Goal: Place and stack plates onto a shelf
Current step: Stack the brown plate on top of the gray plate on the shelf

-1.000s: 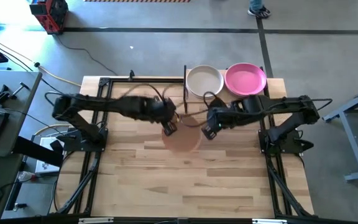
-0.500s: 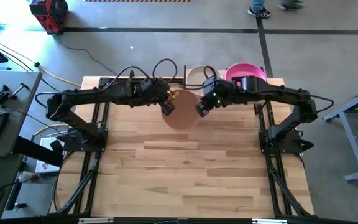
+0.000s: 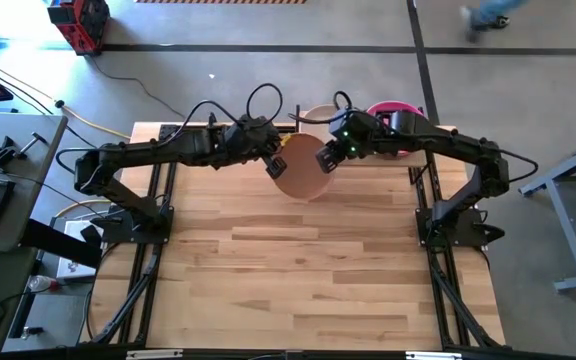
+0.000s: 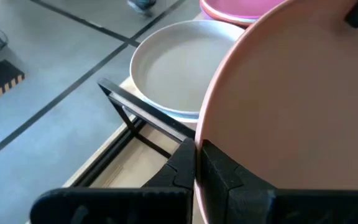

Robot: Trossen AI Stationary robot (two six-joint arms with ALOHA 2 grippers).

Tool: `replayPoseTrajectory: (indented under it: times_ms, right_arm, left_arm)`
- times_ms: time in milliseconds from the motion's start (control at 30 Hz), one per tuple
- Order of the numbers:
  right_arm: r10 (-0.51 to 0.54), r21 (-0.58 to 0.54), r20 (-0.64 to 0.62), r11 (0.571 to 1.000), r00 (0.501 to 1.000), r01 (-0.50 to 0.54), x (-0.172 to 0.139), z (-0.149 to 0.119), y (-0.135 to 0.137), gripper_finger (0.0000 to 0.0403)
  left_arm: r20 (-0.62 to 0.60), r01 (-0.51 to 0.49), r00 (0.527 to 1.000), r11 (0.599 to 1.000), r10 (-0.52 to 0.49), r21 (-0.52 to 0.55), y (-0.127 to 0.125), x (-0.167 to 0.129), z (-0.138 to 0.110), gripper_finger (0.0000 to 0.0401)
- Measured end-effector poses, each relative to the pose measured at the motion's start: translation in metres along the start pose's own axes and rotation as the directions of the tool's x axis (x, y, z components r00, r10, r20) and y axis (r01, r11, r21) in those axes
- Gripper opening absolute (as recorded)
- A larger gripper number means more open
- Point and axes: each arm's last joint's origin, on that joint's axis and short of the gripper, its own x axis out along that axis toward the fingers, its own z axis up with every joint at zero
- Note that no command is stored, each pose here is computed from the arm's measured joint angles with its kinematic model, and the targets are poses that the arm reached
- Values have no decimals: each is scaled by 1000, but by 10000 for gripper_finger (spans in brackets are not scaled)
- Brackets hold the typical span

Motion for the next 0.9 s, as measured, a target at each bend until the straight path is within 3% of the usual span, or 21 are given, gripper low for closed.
replayPoseTrajectory:
  times_ms: [167, 400, 733, 900]
  right_arm:
    - [6, 12, -9, 1000, 1000, -6, 1, 3, -4, 112]
    - [7, -33, -5, 999, 1000, -8, 2, 5, -7, 10]
    - [-5, 1, 4, 1000, 1000, 5, 5, 13, -18, 5]
    - [6, 7, -9, 1000, 1000, -6, 7, 16, -25, 1]
  left_arm:
    - [27, -3, 1000, 1000, 3, 4, 2, 1, 3, 1]
    - [42, -14, 999, 1000, 14, 16, 9, 4, 6, 3]
    - [20, 87, 996, 996, -87, -1, 18, 8, 6, 42]
    - [27, 201, 979, 975, -200, -95, 27, 12, 9, 76]
